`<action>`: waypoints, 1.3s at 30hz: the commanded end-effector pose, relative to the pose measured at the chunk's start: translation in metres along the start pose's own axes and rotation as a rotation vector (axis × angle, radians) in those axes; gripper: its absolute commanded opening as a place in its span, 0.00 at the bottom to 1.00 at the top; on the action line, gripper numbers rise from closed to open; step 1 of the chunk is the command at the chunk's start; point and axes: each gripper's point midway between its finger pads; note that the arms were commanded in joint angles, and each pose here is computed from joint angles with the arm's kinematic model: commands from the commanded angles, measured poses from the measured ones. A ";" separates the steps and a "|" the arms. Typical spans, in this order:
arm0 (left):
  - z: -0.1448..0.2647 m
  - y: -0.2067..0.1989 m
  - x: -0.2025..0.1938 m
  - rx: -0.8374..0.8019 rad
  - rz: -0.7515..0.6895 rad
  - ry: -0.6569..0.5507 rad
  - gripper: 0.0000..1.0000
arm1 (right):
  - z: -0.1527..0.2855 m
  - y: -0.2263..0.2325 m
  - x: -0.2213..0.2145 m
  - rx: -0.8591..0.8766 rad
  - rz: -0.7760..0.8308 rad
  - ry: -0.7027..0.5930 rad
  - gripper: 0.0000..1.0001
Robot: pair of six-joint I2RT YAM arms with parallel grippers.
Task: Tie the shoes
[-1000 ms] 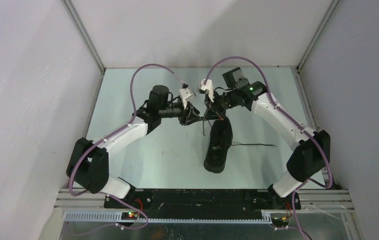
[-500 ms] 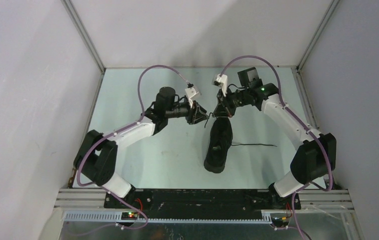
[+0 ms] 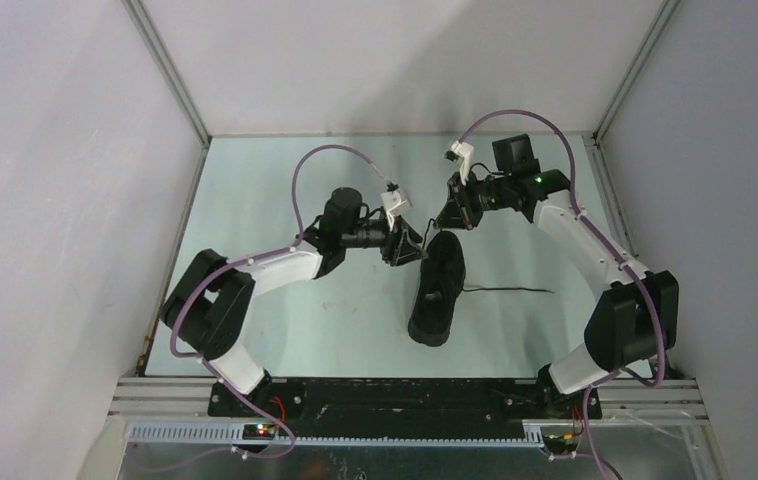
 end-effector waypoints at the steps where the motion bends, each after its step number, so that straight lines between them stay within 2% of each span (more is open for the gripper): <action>1: 0.013 0.000 0.009 -0.010 -0.138 -0.006 0.56 | 0.012 0.013 0.021 0.014 0.038 -0.076 0.00; 2: 0.015 0.008 0.012 0.019 -0.144 -0.016 0.58 | 0.012 0.014 0.020 0.015 0.032 -0.077 0.00; 4: 0.018 0.024 0.023 0.083 -0.123 -0.044 0.72 | 0.013 0.014 0.021 0.018 0.033 -0.081 0.00; 5: 0.018 0.028 0.026 0.093 -0.082 -0.051 0.86 | 0.013 0.013 0.021 0.020 0.032 -0.081 0.00; 7: 0.020 0.034 0.037 0.086 -0.052 -0.060 0.98 | 0.013 0.012 0.021 0.019 0.028 -0.083 0.00; 12: 0.014 0.034 0.060 0.050 -0.019 -0.095 1.00 | 0.012 0.010 0.022 0.022 0.007 -0.088 0.00; 15: -0.002 0.026 0.064 0.023 -0.015 -0.108 1.00 | 0.012 0.008 0.023 0.023 -0.005 -0.090 0.00; 19: -0.022 0.011 0.056 -0.004 -0.029 -0.060 1.00 | 0.011 0.005 0.025 0.024 -0.018 -0.097 0.00; 21: -0.027 0.005 0.050 -0.022 -0.024 -0.046 0.95 | 0.012 0.004 0.025 0.023 -0.026 -0.100 0.00; 25: -0.028 -0.002 0.040 -0.041 -0.036 -0.037 0.76 | 0.014 0.002 0.025 0.020 -0.032 -0.105 0.00; 29: -0.022 -0.008 0.032 -0.055 -0.044 -0.015 0.64 | 0.016 0.001 0.026 0.017 -0.036 -0.109 0.00; 33: -0.019 -0.016 0.026 -0.074 -0.035 -0.021 0.59 | 0.015 0.000 0.027 0.015 -0.036 -0.111 0.00; 39: -0.022 -0.016 0.020 -0.074 -0.030 -0.016 0.57 | 0.015 -0.001 0.027 0.015 -0.038 -0.112 0.00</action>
Point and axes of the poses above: each gripper's point midway between its finger pads, its own z axis back along the fingers, its own y axis along the line the jaws close on, x = y × z, and after that the axes turned 8 degrees about -z, right-handed
